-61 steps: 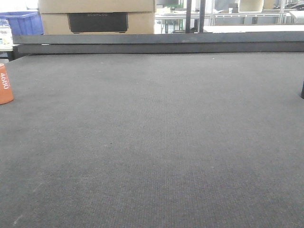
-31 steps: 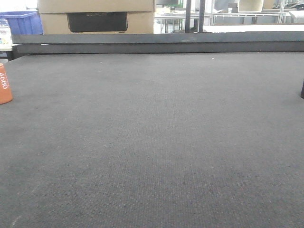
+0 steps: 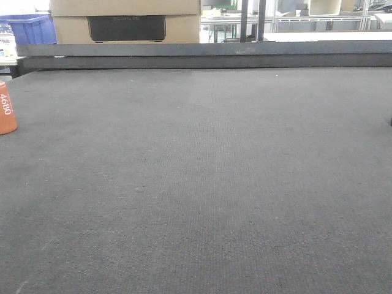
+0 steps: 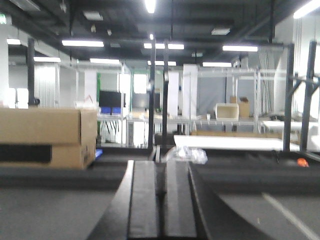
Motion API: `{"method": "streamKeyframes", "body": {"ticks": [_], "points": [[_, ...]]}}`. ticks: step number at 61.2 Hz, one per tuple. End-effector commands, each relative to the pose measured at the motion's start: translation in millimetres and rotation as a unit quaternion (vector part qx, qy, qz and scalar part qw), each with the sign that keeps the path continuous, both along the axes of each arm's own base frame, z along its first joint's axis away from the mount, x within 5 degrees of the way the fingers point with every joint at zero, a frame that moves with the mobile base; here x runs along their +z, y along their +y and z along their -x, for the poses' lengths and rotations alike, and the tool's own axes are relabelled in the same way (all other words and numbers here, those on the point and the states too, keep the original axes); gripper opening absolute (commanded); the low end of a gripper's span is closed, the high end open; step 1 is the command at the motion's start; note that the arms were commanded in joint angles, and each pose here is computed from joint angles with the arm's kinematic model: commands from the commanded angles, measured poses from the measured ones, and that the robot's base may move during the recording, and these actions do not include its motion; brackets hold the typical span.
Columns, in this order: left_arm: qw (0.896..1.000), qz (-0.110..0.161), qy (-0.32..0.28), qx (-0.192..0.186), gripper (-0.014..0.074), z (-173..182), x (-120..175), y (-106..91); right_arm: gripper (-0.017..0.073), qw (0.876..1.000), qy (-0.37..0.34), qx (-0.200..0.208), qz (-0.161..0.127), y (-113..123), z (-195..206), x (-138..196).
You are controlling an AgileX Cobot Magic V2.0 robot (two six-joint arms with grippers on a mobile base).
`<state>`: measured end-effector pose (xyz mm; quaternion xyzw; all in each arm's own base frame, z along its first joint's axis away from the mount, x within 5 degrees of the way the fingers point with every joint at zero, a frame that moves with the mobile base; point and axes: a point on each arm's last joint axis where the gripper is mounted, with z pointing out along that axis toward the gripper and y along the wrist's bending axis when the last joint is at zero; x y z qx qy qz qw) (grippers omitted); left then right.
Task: Place cylindrical capacitor in blue bin on shelf
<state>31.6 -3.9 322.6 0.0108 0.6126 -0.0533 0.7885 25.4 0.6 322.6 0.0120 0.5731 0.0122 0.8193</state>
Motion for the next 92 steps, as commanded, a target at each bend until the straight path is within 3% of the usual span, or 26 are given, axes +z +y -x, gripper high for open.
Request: {"method": "streamKeyframes", "body": {"ticks": [1,5,12,17,22,32,51,76,86,92], "points": [[0.998,-0.016,0.062,-0.003,-0.0108,-5.3,21.1,-1.5,-0.0162,1.000,0.015,0.009,-0.001,1.4,0.9,28.3],[0.997,-0.017,0.077,-0.005,-0.0079,-11.2,33.9,-2.1,-0.0155,1.000,0.029,0.010,0.000,1.5,-6.4,41.6],[0.995,-0.019,0.094,-0.005,0.0072,-27.9,52.6,-3.1,-0.0039,0.998,0.064,0.012,0.000,1.6,-26.4,56.8],[0.993,-0.021,0.116,-0.005,0.0237,-41.3,55.0,-3.9,0.0099,0.994,0.109,0.016,0.000,2.1,-42.3,59.4],[0.990,-0.023,0.138,-0.006,0.0405,-54.6,54.4,-5.0,0.0298,0.990,0.143,0.016,-0.001,1.9,-60.6,56.9],[0.988,-0.026,0.151,-0.023,0.0552,-66.3,51.4,-9.1,0.0571,0.980,0.200,0.015,-0.003,1.2,-92.5,44.9],[0.985,-0.032,0.157,-0.057,0.0582,-69.9,50.0,-16.6,0.0548,0.942,0.336,0.009,0.001,-1.1,-159.8,-7.6],[0.985,-0.032,0.157,-0.059,0.0582,-69.9,50.0,-16.9,0.0548,0.965,0.257,-0.057,0.013,-14.3,-238.6,-100.3],[0.985,-0.032,0.157,-0.059,0.0582,-69.9,50.0,-16.9,0.0548,0.968,0.225,-0.112,0.002,-29.8,-258.5,-135.5],[0.985,-0.032,0.157,-0.059,0.0582,-69.9,50.0,-16.9,0.0548,0.969,0.218,-0.115,0.014,-30.8,-266.5,-151.9]]}}
